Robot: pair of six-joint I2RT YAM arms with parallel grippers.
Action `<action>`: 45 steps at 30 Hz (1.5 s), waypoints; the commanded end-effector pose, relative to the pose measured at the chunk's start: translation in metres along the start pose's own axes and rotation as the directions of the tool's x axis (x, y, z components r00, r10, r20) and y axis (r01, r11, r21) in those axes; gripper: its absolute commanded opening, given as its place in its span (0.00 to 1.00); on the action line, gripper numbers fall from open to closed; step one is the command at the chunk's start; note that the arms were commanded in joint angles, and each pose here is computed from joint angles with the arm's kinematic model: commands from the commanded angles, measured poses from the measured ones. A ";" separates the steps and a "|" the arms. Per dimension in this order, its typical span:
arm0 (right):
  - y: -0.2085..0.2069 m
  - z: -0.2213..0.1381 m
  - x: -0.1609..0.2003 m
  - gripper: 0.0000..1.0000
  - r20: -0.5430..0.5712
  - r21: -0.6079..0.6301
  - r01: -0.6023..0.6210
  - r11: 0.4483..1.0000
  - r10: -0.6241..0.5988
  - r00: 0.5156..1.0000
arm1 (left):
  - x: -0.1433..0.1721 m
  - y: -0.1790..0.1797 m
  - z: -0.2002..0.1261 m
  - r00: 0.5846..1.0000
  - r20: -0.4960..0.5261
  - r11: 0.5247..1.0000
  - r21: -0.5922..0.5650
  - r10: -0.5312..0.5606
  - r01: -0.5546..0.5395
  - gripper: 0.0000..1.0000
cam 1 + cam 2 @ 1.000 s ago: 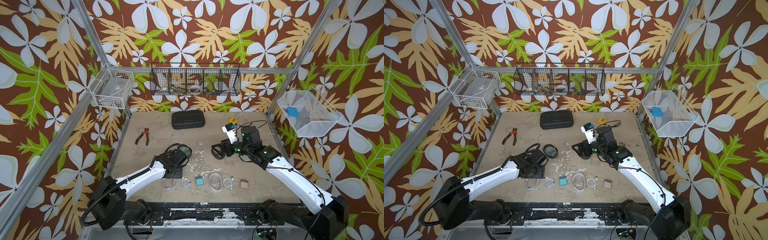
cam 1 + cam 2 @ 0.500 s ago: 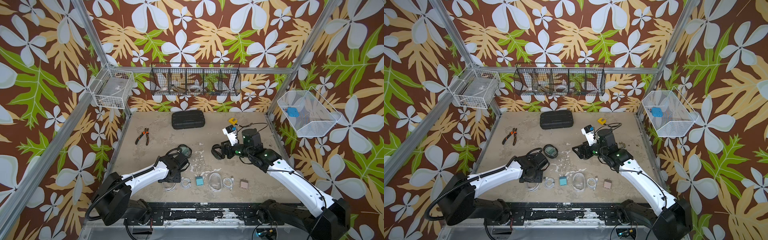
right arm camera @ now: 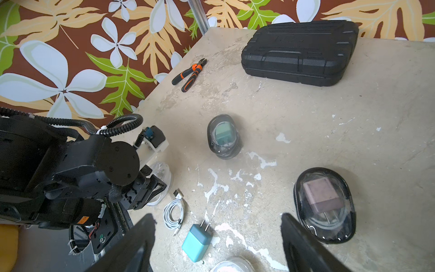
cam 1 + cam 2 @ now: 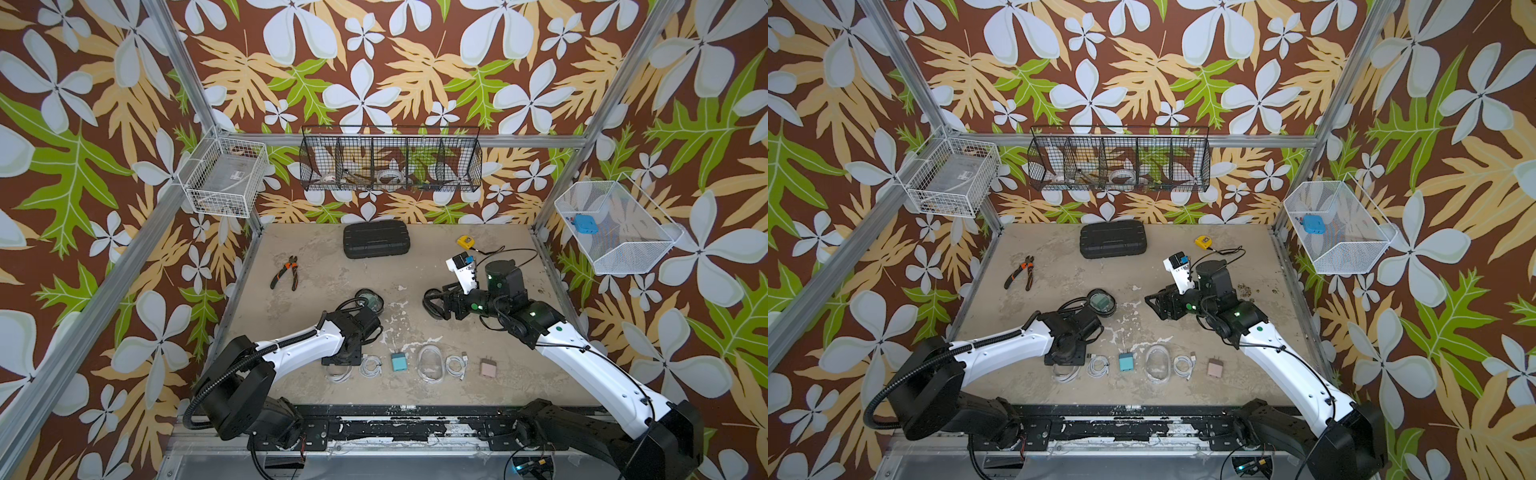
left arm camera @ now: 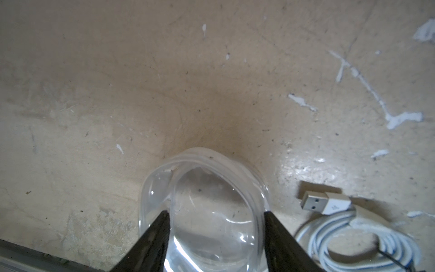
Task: Pack away charging kits
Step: Pick up the storage bag at the center of the board.
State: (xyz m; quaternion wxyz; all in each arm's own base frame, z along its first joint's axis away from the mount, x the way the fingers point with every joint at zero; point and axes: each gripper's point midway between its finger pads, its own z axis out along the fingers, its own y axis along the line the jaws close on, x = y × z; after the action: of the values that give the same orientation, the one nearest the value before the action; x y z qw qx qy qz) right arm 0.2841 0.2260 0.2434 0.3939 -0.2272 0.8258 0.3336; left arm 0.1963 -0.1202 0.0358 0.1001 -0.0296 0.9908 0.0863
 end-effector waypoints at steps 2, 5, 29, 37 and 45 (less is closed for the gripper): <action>0.003 0.000 -0.006 0.84 0.026 -0.013 0.020 1.000 -0.019 0.999 | 0.001 0.001 0.001 1.000 0.002 1.000 -0.005 0.002 -0.002 0.57; 0.003 0.000 -0.005 0.84 0.026 -0.013 0.019 1.000 -0.018 0.999 | 0.003 -0.002 0.001 1.000 0.001 1.000 0.001 0.015 -0.015 0.55; 0.007 -0.002 -0.003 0.83 0.032 -0.040 0.003 0.999 -0.002 1.000 | -0.001 0.001 -0.004 0.999 0.028 0.999 -0.027 0.047 -0.046 0.00; 0.014 0.005 0.005 0.80 -0.010 -0.090 -0.014 0.996 0.013 1.000 | -0.006 -0.010 -0.020 0.998 0.055 0.997 0.060 0.044 -0.047 0.00; 0.065 0.038 0.062 0.58 -0.170 -0.165 0.022 0.986 -0.050 0.984 | -0.008 -0.044 -0.037 0.997 0.069 0.956 0.287 0.044 -0.062 0.00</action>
State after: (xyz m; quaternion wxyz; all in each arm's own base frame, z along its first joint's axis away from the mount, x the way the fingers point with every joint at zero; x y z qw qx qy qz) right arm 0.2340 0.2805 0.2131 0.3211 -0.2983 0.8165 0.3759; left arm 0.2002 -0.1540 0.0651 0.1335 0.0041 0.9910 -0.0117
